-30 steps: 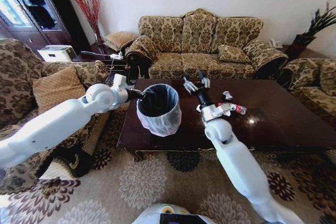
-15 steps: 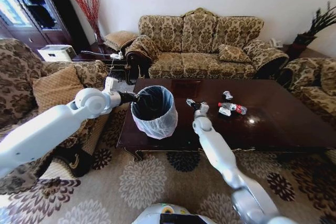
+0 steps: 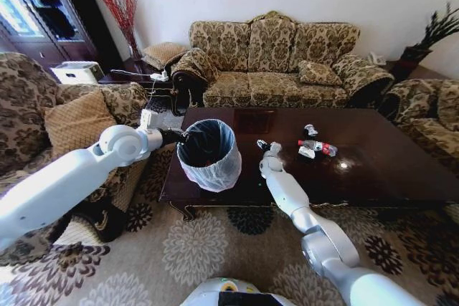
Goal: Move to the front of the table and place the trash on the table into the trash bin.
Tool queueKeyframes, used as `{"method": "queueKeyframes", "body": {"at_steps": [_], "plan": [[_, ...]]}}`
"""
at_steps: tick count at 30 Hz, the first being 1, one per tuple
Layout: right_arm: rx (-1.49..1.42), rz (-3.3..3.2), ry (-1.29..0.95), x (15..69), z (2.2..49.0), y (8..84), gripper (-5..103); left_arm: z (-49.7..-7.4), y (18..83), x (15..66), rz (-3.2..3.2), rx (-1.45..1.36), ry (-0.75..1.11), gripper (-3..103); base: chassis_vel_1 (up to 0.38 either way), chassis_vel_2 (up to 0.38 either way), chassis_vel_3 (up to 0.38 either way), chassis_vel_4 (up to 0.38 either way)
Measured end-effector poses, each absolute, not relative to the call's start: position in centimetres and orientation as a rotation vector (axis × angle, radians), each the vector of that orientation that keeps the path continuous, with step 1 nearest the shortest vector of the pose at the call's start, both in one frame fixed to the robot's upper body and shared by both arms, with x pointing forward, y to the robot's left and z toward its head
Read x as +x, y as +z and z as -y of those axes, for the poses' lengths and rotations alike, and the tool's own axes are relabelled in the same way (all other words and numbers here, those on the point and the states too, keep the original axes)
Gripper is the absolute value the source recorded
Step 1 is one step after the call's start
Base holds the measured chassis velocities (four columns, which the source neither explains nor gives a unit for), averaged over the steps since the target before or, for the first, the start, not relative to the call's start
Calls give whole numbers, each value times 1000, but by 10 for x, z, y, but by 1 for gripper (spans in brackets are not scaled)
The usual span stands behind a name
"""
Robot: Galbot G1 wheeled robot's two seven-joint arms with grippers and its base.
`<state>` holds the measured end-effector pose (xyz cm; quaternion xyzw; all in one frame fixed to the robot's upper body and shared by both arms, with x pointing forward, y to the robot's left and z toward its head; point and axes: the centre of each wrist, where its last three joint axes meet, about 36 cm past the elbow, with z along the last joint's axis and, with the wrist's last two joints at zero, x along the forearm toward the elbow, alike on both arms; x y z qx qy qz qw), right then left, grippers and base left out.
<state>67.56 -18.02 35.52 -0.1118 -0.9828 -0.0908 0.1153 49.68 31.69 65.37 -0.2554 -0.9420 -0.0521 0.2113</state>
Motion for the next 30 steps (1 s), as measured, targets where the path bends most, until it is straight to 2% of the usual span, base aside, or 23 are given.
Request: {"method": "queueKeyframes", "body": {"at_steps": [4, 6, 8, 9, 11, 12, 15, 16, 18, 19, 20, 23, 26, 27, 29, 30], "plan": [[-327, 2871, -251, 675, 183, 349, 100, -317, 651, 497, 2615, -706, -148, 0, 0, 0, 0, 0], [-316, 2841, -312, 676, 189, 347, 100, -316, 649, 497, 2611, -713, -147, 0, 0, 0, 0, 0], [-308, 2827, -338, 677, 194, 344, 91, -315, 649, 496, 2610, -717, -147, 0, 0, 0, 0, 0], [-308, 2827, -338, 677, 194, 344, 91, -315, 649, 496, 2610, -717, -147, 0, 0, 0, 0, 0], [-299, 2822, -348, 677, 199, 342, 80, -315, 649, 496, 2611, -718, -147, 0, 0, 0, 0, 0], [-299, 2822, -348, 677, 199, 342, 80, -315, 649, 496, 2611, -718, -147, 0, 0, 0, 0, 0], [-303, 2813, -367, 678, 203, 342, 64, -315, 650, 496, 2613, -717, -149, 0, 0, 0, 0, 0], [-303, 2813, -367, 678, 203, 342, 64, -315, 650, 496, 2613, -717, -149, 0, 0, 0, 0, 0], [-305, 2812, -369, 678, 206, 342, 53, -315, 651, 496, 2614, -719, -149, 0, 0, 0, 0, 0], [-305, 2812, -369, 678, 206, 342, 53, -315, 651, 496, 2614, -719, -149, 0, 0, 0, 0, 0], [-305, 2813, -369, 678, 207, 342, 47, -315, 651, 496, 2615, -718, -149, 0, 0, 0, 0, 0], [-303, 2814, -370, 678, 209, 341, 42, -315, 651, 495, 2615, -719, -146, 0, 0, 0, 0, 0], [-302, 2810, -370, 678, 211, 340, 26, -315, 650, 493, 2614, -723, -140, 0, 0, 0, 0, 0], [-302, 2810, -370, 678, 211, 340, 26, -315, 650, 493, 2614, -723, -140, 0, 0, 0, 0, 0], [-305, 2810, -370, 678, 212, 340, 15, -316, 650, 492, 2616, -720, -137, 0, 0, 0, 0, 0], [-305, 2810, -370, 678, 212, 340, 15, -316, 650, 492, 2616, -720, -137, 0, 0, 0, 0, 0]]}}
